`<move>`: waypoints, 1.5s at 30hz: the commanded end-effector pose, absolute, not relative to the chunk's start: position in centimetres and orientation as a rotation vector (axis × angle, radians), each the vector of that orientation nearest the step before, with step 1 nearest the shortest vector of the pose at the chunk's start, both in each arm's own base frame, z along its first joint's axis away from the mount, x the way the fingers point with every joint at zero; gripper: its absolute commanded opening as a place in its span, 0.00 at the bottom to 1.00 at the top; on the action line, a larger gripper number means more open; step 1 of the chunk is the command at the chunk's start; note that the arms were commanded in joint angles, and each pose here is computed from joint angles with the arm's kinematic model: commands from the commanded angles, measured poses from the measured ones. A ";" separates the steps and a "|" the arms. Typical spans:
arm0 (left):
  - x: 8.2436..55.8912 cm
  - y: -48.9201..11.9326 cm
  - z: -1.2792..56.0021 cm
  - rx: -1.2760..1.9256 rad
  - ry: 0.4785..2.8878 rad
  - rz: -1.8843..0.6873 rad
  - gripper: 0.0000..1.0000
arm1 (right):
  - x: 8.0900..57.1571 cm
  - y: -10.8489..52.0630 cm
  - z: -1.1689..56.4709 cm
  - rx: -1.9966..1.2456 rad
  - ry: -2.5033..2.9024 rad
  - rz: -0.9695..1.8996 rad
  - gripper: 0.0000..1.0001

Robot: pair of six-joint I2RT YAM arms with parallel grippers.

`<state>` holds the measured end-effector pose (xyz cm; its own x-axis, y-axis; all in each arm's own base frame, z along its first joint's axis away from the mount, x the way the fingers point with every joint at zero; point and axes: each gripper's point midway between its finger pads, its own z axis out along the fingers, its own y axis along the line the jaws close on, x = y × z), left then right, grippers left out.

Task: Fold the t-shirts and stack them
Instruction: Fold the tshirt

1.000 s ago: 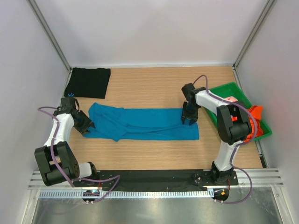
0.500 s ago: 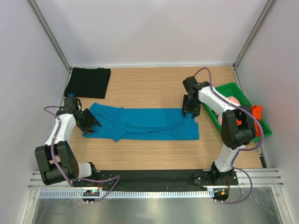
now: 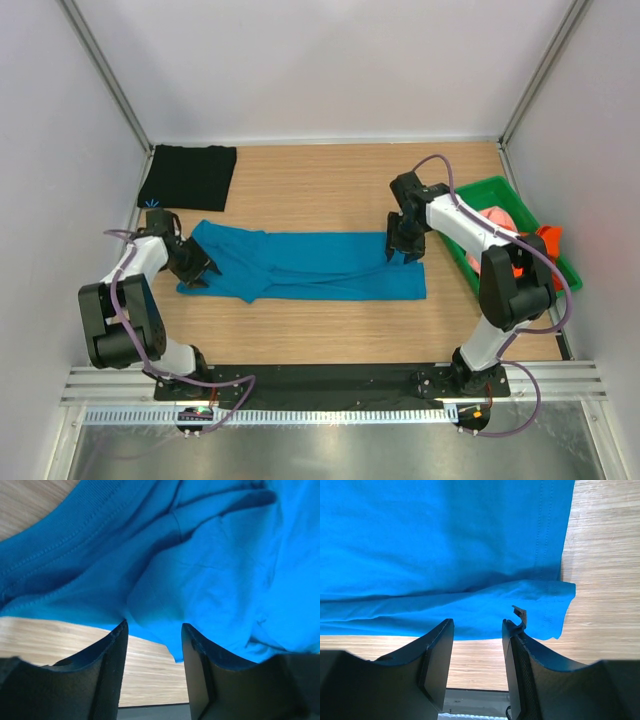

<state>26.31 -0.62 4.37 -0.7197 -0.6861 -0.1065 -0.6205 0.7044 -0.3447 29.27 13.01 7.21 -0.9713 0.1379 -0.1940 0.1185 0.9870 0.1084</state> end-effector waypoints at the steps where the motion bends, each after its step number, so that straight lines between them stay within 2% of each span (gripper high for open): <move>1: 28.6 0.1 4.4 -1.021 2.638 -0.402 0.47 | 29.6 13.4 8.9 0.159 2.875 0.188 0.50; 7: 30.0 0.2 4.6 -1.010 2.608 -0.420 0.35 | 29.3 13.3 8.6 0.141 2.888 0.177 0.50; 17: 30.3 0.2 4.5 -1.028 2.600 -0.423 0.38 | 29.8 13.4 8.3 0.121 2.895 0.168 0.50; 20: 30.7 -0.1 4.1 -1.023 2.617 -0.443 0.26 | 30.1 13.5 8.3 0.114 2.897 0.169 0.50; 21: 30.9 -0.2 4.2 -1.018 2.616 -0.455 0.14 | 30.2 13.5 8.3 0.117 2.897 0.168 0.50; 24: 31.7 -0.6 5.4 -0.974 2.597 -0.462 0.06 | 30.3 13.5 8.2 0.115 2.899 0.164 0.50; 31: 33.9 -2.6 8.7 -0.858 2.562 -0.475 0.02 | 30.3 13.5 7.8 0.102 2.909 0.156 0.50; 45: 39.4 -6.1 9.0 -0.861 2.537 -0.668 0.00 | 30.9 14.9 7.4 0.070 2.931 0.245 0.50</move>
